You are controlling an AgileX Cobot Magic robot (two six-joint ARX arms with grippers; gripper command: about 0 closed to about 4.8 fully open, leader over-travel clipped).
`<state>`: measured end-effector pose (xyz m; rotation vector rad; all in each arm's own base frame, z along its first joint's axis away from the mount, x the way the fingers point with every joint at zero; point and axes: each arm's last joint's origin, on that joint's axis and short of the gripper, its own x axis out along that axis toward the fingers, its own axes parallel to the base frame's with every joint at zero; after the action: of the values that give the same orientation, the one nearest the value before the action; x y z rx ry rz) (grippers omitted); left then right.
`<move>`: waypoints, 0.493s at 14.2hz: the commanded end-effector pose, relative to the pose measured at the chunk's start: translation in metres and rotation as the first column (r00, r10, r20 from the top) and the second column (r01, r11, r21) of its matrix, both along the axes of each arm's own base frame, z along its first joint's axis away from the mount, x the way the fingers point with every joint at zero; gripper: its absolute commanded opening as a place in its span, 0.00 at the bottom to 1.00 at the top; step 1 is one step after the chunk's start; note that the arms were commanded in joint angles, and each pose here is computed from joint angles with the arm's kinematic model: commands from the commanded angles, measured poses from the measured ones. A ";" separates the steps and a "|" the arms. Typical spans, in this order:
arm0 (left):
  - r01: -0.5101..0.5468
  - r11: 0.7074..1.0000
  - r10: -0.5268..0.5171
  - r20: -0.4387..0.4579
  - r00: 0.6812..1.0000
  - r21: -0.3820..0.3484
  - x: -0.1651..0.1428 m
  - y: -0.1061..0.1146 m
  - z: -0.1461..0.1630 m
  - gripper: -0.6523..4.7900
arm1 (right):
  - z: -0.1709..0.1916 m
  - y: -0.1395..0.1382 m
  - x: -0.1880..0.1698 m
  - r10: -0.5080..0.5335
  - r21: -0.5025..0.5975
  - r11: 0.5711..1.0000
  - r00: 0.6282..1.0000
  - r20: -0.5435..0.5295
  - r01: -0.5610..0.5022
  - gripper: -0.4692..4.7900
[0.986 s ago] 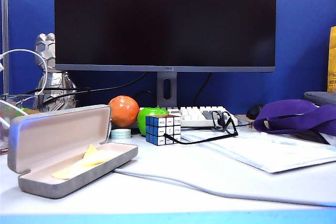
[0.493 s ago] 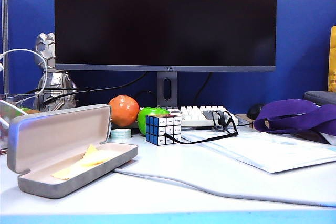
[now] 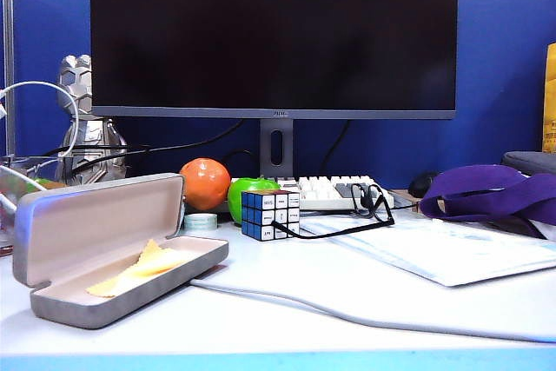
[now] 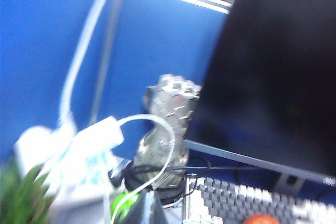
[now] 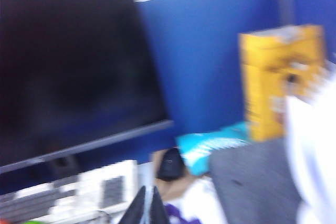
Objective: Pick up the glasses, fold the temples of the glasses, place the glasses into the glasses case, and finally close the glasses case.
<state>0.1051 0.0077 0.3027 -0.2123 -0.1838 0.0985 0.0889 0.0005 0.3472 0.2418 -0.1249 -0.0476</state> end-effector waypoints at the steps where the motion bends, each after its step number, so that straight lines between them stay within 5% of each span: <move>1: 0.071 0.997 -0.065 -0.128 0.990 0.044 0.024 -0.001 0.027 0.11 | 0.033 0.004 0.024 0.085 -0.013 0.996 0.996 -0.005 -0.085 0.09; 4: 0.237 0.971 -0.228 -0.188 0.955 0.025 0.048 -0.004 0.047 0.11 | 0.056 0.009 0.067 0.195 -0.019 0.980 0.978 -0.068 -0.197 0.09; 7: 0.470 0.882 -0.457 -0.192 0.868 0.028 0.066 -0.010 0.065 0.11 | 0.063 0.016 0.120 0.370 0.002 0.927 0.917 -0.152 -0.374 0.09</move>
<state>0.1710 -0.0005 0.3605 -0.1804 0.0710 -0.2963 0.2033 0.0142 0.4059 0.2312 0.0750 0.2534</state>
